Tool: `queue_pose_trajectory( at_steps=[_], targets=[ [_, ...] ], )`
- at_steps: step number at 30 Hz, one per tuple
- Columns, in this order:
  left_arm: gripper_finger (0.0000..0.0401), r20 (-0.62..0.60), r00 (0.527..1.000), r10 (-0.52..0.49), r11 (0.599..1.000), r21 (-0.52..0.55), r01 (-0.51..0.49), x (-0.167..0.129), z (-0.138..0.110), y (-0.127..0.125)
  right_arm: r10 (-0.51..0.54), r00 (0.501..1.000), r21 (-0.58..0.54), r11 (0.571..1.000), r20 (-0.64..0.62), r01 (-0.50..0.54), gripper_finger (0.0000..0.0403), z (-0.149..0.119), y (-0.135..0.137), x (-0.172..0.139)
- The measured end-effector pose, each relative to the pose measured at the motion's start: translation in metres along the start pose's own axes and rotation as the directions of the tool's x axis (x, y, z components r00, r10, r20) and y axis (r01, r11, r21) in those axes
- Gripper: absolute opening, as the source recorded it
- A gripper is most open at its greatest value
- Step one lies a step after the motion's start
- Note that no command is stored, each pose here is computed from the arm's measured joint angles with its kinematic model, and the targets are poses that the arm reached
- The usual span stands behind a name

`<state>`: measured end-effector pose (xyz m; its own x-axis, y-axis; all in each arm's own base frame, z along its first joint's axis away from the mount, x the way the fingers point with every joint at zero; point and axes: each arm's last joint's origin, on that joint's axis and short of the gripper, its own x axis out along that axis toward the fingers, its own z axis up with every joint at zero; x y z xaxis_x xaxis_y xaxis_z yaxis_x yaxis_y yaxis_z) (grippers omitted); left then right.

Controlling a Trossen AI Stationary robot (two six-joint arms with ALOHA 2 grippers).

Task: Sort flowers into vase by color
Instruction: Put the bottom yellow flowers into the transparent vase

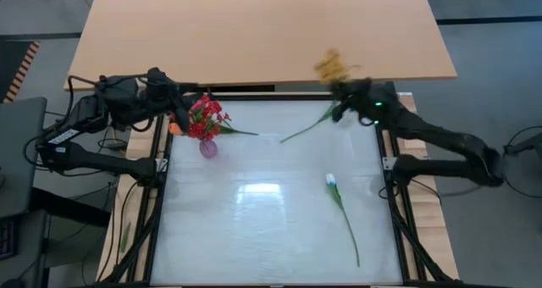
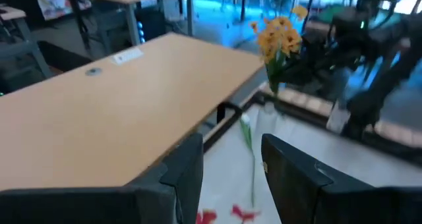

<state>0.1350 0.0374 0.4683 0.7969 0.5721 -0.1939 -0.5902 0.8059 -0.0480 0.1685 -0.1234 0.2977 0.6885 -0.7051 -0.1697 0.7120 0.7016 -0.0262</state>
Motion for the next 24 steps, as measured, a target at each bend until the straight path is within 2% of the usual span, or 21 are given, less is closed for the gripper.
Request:
queue_pose_trajectory(
  at_steps=[2,4,7,12,17,21,24],
  targets=[
    [0.0142,0.033,0.999,-0.002,1.000,-0.018,0.002,0.000,0.003,0.000,-0.162,0.985,0.026,0.987,0.057,0.161,0.0032,-0.004,-0.020,-0.007],
    [0.0142,0.060,0.998,-0.003,0.999,-0.032,0.005,0.000,0.006,-0.001,-0.238,0.964,0.060,0.971,0.121,0.233,0.0032,-0.008,-0.035,-0.009],
    [0.0142,0.095,0.995,0.006,0.999,-0.044,-0.001,0.003,0.010,-0.002,-0.241,0.949,0.079,0.970,0.203,0.229,0.0032,-0.014,-0.051,-0.009],
    [0.0142,0.099,0.995,0.018,0.999,-0.051,-0.013,0.010,0.011,-0.005,-0.260,0.958,0.094,0.964,0.120,0.250,0.0032,-0.030,-0.060,0.000],
    [0.0142,0.073,0.997,0.020,0.999,-0.039,-0.017,0.019,0.009,-0.009,-0.216,0.966,0.025,0.976,0.141,0.215,0.0032,-0.027,-0.055,-0.002],
    [0.0142,0.062,0.998,0.022,0.999,-0.034,-0.020,0.023,0.008,-0.011,-0.213,0.967,0.016,0.977,0.140,0.213,0.0032,-0.026,-0.054,-0.005],
    [0.0142,0.055,0.998,0.023,0.999,-0.031,-0.021,0.026,0.007,-0.012,-0.215,0.971,-0.007,0.976,0.106,0.217,0.0032,-0.029,-0.054,-0.005]
  ],
)
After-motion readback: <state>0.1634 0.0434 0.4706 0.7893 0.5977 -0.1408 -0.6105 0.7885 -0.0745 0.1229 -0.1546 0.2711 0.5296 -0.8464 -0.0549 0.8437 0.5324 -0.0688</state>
